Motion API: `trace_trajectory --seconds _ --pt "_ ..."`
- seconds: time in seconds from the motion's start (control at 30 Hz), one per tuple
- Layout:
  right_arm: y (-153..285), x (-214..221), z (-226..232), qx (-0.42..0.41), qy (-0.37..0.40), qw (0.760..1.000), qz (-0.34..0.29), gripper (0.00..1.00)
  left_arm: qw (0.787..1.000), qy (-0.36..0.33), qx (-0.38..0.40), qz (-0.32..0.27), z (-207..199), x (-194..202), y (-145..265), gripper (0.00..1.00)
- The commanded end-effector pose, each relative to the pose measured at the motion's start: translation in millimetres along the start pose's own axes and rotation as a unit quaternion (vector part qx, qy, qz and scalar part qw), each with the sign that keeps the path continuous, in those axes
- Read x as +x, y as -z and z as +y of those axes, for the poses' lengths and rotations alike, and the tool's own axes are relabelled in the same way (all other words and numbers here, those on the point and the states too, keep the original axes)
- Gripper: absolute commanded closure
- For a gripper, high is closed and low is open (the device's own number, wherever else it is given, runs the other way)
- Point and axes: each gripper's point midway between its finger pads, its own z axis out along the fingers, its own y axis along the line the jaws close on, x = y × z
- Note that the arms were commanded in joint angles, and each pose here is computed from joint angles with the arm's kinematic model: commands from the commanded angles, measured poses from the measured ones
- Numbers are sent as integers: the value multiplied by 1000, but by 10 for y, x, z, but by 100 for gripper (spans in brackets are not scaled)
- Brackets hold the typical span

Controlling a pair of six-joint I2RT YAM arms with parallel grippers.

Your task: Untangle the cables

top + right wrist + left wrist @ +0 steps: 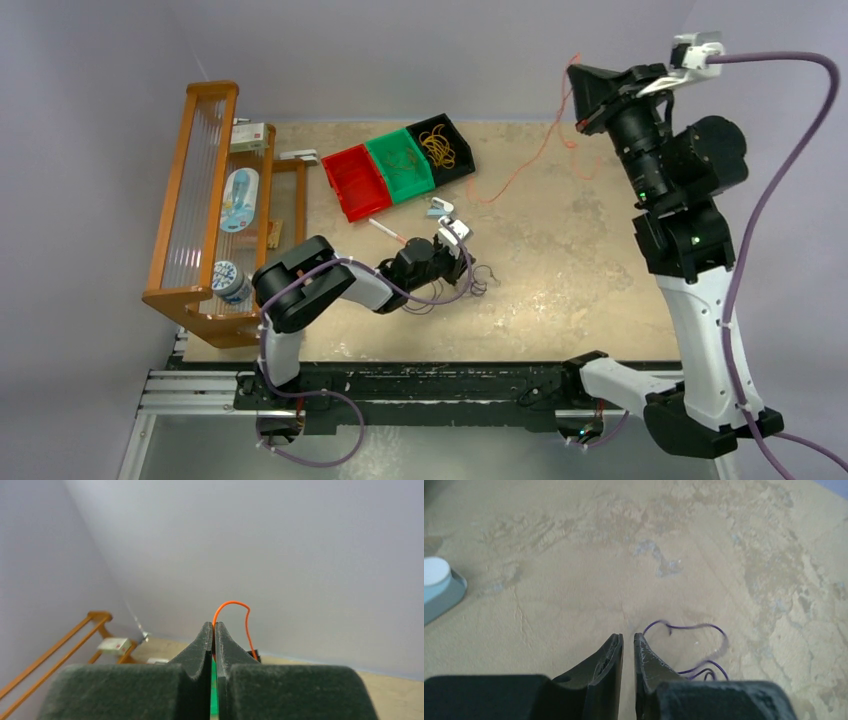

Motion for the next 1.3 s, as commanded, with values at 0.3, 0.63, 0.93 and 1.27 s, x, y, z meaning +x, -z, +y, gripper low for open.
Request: trace_trajectory --seconds 0.3,0.63,0.93,1.27 --pt "234 -550 -317 109 39 991 -65 100 999 20 -24 29 76 269 141 91" --pt "125 343 -712 178 40 983 36 100 998 45 -38 0 22 -272 379 75" --pt "126 1060 -1025 232 32 966 108 100 997 56 -25 47 -233 -494 379 49" --pt "218 1371 -1430 266 15 954 136 100 982 -20 -43 181 -429 222 241 34"
